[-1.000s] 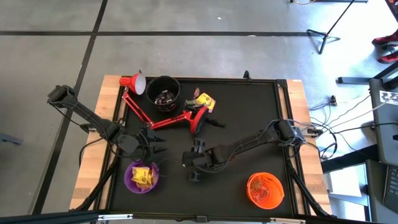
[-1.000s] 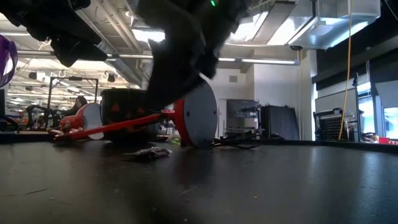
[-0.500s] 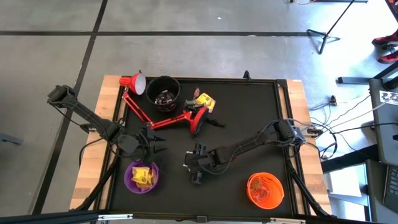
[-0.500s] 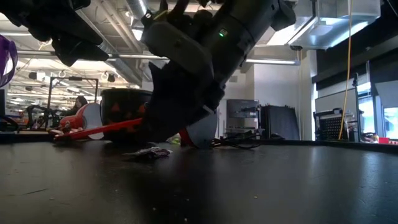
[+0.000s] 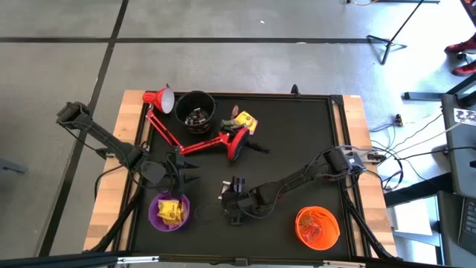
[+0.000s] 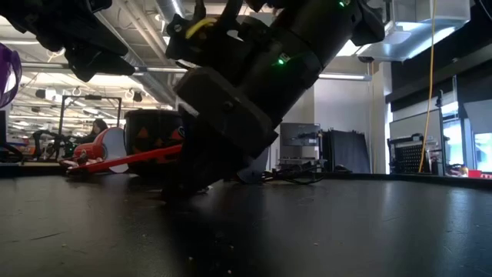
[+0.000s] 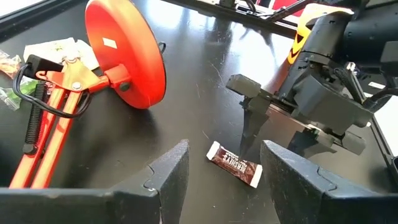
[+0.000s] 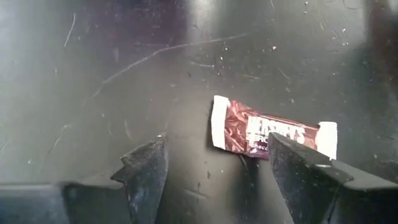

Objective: Organize candy in baskets
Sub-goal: Put the brown chocolate bar into the black bucket

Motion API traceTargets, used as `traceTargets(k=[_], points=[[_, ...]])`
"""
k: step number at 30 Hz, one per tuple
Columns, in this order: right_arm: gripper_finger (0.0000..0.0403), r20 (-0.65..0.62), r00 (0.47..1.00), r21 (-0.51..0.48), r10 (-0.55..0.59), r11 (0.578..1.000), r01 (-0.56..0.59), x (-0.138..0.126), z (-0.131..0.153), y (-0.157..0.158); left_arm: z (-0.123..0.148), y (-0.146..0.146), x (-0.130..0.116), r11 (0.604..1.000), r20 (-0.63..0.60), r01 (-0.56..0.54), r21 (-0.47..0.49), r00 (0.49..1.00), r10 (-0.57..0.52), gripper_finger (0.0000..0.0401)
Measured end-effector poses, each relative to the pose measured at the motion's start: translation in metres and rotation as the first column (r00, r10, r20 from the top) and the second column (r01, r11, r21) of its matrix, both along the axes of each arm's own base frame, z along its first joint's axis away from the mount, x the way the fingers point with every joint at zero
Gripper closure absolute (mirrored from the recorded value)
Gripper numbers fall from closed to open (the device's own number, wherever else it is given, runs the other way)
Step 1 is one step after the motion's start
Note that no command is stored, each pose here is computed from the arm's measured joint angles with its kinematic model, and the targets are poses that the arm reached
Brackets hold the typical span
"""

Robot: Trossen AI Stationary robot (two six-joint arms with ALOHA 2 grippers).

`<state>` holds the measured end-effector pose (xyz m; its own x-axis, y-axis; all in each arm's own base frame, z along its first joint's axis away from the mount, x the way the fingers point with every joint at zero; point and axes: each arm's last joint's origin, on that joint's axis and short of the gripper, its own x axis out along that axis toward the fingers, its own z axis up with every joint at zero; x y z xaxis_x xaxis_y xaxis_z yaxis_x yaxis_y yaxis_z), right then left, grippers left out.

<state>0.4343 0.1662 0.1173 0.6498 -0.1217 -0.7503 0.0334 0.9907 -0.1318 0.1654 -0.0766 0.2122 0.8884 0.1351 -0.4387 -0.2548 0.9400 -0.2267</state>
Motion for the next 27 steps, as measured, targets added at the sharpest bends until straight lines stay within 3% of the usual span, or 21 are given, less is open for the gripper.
traceTargets(k=[5,9,21,27], points=[[0.0152,0.009,1.000,-0.028,-0.028,0.999,0.028,0.0011,-0.0064,0.0002,0.0001,0.0002,0.0001,1.000,0.003,-0.007,0.003,1.000,0.007,0.0213],[0.0191,0.031,0.999,-0.036,-0.039,0.999,0.040,0.0025,-0.0068,0.0002,0.0002,0.0005,0.0001,1.000,0.006,-0.018,0.009,1.000,0.018,0.0213],[0.0389,0.033,0.998,-0.060,-0.057,0.996,0.059,0.0032,-0.0097,-0.0031,0.0002,0.0006,0.0001,1.000,0.007,-0.020,0.006,1.000,0.020,0.0213],[0.0398,0.041,0.998,-0.061,-0.054,0.997,0.057,0.0062,-0.0026,0.0018,0.0001,0.0002,0.0001,1.000,0.003,-0.010,0.001,1.000,0.010,0.0213]])
